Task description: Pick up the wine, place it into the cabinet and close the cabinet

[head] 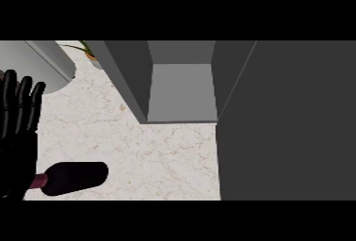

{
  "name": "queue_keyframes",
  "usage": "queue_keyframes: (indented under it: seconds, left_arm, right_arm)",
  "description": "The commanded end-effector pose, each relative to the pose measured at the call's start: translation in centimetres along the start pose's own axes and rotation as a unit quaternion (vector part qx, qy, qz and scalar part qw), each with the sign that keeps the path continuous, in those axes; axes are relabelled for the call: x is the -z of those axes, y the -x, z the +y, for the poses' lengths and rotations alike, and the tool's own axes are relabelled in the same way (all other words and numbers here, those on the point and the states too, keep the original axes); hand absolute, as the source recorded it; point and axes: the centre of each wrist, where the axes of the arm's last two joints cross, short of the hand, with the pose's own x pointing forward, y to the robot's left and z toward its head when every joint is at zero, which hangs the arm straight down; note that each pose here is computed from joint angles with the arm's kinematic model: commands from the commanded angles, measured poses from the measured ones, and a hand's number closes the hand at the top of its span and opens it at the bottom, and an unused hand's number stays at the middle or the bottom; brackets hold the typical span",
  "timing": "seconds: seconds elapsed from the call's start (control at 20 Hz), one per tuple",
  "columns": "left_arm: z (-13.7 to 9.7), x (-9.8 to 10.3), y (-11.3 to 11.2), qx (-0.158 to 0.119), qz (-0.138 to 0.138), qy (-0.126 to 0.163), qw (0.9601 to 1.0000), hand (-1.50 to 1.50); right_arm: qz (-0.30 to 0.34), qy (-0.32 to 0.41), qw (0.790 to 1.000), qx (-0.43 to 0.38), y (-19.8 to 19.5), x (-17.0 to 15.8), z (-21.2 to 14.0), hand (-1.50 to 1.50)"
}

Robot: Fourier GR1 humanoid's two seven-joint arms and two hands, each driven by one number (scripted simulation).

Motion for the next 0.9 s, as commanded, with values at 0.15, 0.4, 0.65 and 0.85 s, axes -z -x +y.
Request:
queue_keyframes:
  seconds: [0.15,0.4,0.65,0.85]
  left_arm:
    - [-1.6,-5.4,-2.2,-0.008,-0.019,-0.018,0.9996,-1.5]
    - [-2.6,-8.5,-2.3,-0.175,0.044,-0.018,0.9835,-1.5]
    - [-3.2,-10.5,-5.5,-0.184,0.041,-0.029,0.9817,-1.5]
    - [-4.0,-10.6,-9.1,-0.185,0.045,-0.025,0.9815,-1.5]
  right_arm:
    - [0.01,-0.019,1.0,-0.008,-0.8,-3.7,-1.4,-1.5]
    - [0.075,-0.122,0.989,0.048,-2.1,-4.0,-0.1,-1.5]
    - [0.082,-0.139,0.986,0.045,-5.0,-4.5,-0.6,-1.5]
    - [0.081,-0.137,0.986,0.054,-5.7,-4.1,0.9,-1.5]
